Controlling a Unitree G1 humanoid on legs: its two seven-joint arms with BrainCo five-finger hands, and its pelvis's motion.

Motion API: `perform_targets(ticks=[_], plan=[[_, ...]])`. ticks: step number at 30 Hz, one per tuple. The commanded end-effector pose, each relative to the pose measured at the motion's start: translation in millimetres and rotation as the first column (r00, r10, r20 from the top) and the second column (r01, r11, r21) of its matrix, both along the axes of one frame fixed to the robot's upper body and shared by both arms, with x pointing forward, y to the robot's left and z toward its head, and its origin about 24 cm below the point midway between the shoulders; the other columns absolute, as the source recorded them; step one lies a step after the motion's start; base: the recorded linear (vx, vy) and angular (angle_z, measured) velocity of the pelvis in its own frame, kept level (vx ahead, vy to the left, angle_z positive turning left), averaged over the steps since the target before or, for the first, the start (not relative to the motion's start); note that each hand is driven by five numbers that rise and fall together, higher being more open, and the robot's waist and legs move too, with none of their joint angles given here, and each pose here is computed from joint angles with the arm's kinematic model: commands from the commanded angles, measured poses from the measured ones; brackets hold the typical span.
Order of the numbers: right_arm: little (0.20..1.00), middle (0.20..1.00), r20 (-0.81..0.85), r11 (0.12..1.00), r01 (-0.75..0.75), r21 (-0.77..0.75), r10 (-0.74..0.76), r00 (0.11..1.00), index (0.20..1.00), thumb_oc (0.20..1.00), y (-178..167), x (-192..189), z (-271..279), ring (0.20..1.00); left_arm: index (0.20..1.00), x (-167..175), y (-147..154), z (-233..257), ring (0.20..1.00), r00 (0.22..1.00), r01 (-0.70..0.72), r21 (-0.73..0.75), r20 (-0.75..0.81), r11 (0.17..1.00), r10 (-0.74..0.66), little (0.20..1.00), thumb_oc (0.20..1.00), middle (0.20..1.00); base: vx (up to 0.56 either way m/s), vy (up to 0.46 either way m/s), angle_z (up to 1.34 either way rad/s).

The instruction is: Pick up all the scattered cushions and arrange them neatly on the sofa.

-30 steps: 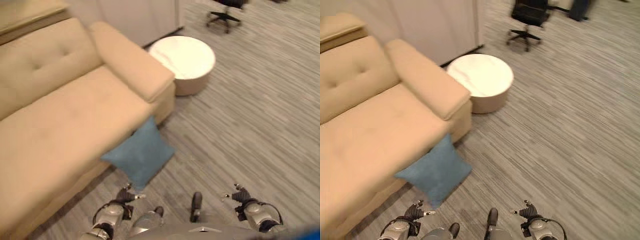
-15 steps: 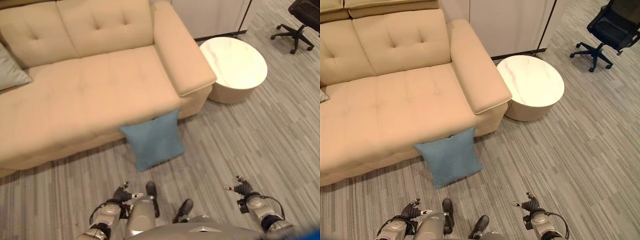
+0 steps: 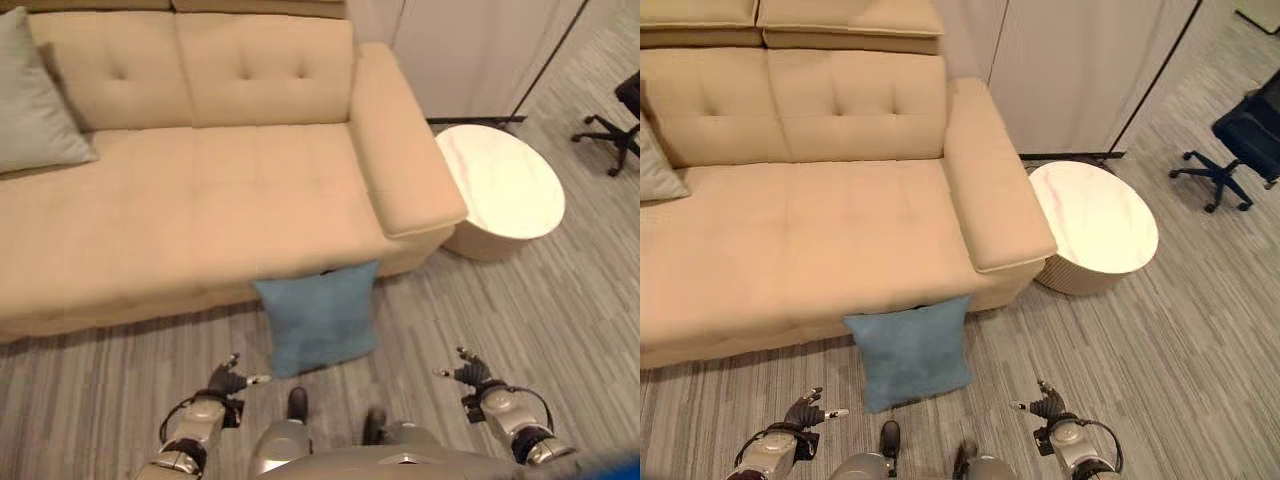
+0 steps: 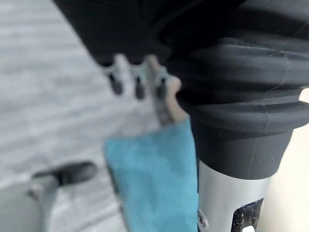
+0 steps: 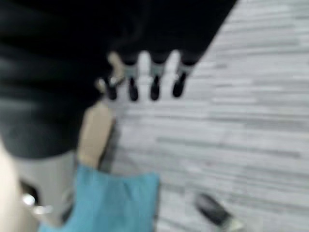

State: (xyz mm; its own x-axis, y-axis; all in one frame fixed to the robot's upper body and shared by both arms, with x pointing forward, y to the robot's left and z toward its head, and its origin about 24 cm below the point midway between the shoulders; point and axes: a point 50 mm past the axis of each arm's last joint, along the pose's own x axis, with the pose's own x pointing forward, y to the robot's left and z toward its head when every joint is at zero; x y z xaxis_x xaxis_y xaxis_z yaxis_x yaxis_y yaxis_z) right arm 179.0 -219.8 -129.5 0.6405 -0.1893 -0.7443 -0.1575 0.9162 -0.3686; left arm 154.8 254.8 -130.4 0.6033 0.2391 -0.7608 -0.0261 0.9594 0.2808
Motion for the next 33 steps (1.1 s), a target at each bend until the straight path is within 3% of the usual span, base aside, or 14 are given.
perform_targets(ticks=[1, 16, 26, 33], plan=[[1.000, 1.000, 0.045, 0.998, 0.028, -0.052, -0.026, 0.999, 1.000, 1.000, -23.1, 6.3, 10.0, 1.000, 1.000, 2.3, -1.0, 1.1, 1.000, 1.000, 0.000, 0.016, 0.023, 1.000, 0.000, 1.000, 1.000, 1.000, 0.10, -0.159, 0.63], [1.000, 1.000, 0.086, 0.996, 0.010, -0.089, -0.002, 0.996, 1.000, 1.000, -34.4, 13.0, 19.1, 1.000, 1.000, 14.1, -24.2, 1.3, 1.000, 0.997, 0.030, -0.046, 0.068, 0.998, -0.027, 1.000, 1.000, 1.000, 0.04, -0.091, 0.41], [1.000, 1.000, 0.078, 0.998, -0.033, -0.048, 0.037, 0.996, 1.000, 1.000, -12.6, 18.1, 15.0, 1.000, 1.000, 6.0, -1.3, 4.4, 1.000, 0.999, -0.004, -0.006, 0.051, 1.000, 0.004, 1.000, 1.000, 1.000, 0.08, 0.130, -0.22], [1.000, 1.000, 0.045, 0.998, -0.002, -0.057, 0.004, 0.999, 1.000, 1.000, -21.9, 8.5, 11.2, 1.000, 1.000, 8.3, 0.4, 5.6, 1.000, 0.998, -0.024, -0.005, 0.066, 1.000, 0.025, 1.000, 1.000, 1.000, 0.15, 0.039, 0.32]])
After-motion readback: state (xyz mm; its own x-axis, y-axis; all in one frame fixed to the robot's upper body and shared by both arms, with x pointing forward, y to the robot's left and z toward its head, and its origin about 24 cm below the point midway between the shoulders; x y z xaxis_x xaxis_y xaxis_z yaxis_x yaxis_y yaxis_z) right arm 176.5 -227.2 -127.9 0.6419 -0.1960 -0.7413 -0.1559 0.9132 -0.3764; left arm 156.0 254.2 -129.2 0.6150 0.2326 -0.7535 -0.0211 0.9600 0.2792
